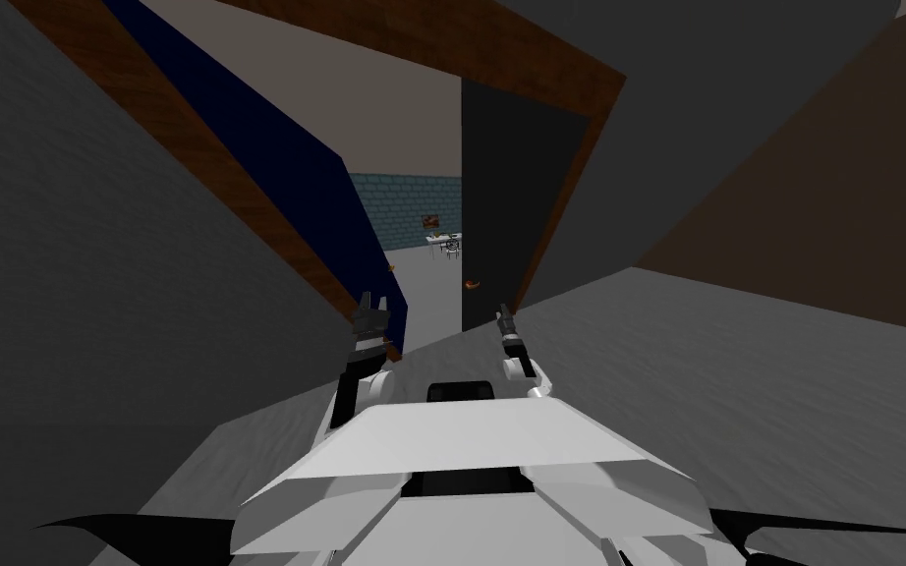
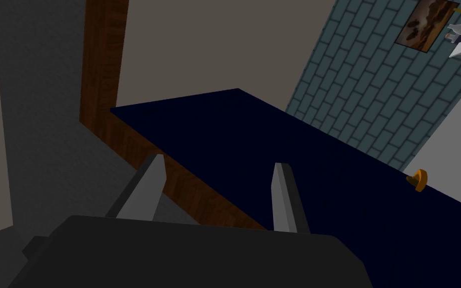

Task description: Push the door open

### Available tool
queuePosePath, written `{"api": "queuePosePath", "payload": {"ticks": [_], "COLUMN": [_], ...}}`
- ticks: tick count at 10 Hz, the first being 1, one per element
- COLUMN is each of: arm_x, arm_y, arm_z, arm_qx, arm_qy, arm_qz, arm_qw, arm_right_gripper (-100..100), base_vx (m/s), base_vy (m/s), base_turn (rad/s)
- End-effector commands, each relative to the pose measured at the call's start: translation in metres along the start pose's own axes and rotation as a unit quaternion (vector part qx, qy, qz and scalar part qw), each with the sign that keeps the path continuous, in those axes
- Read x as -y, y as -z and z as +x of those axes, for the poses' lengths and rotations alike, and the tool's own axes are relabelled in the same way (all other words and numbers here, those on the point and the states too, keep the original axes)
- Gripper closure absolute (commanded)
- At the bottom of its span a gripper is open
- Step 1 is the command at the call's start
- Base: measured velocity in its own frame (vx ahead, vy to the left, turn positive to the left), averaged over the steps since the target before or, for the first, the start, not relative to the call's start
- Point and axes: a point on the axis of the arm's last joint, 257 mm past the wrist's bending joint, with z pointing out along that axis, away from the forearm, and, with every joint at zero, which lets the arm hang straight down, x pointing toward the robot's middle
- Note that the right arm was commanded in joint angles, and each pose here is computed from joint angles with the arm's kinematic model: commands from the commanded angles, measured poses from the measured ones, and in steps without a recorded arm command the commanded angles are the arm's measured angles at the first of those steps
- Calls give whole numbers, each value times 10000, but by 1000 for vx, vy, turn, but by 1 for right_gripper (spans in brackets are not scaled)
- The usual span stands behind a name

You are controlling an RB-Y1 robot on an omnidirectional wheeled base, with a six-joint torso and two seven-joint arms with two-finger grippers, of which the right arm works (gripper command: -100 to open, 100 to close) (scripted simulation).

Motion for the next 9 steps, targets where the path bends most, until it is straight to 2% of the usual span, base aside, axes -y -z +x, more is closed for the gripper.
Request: {"api": "queuePosePath", "payload": {"ticks": [1,9], "arm_x": [105,550], "arm_y": [-1,35], "arm_z": [10,100], "arm_qx": [-11,-61], "arm_qy": [-7,-41], "arm_qz": [82,460], "arm_qw": [10000,9989], "arm_right_gripper": [-100,-100], "base_vx": [84,72], "base_vy": [-63,-66], "base_turn": [107,113]}}
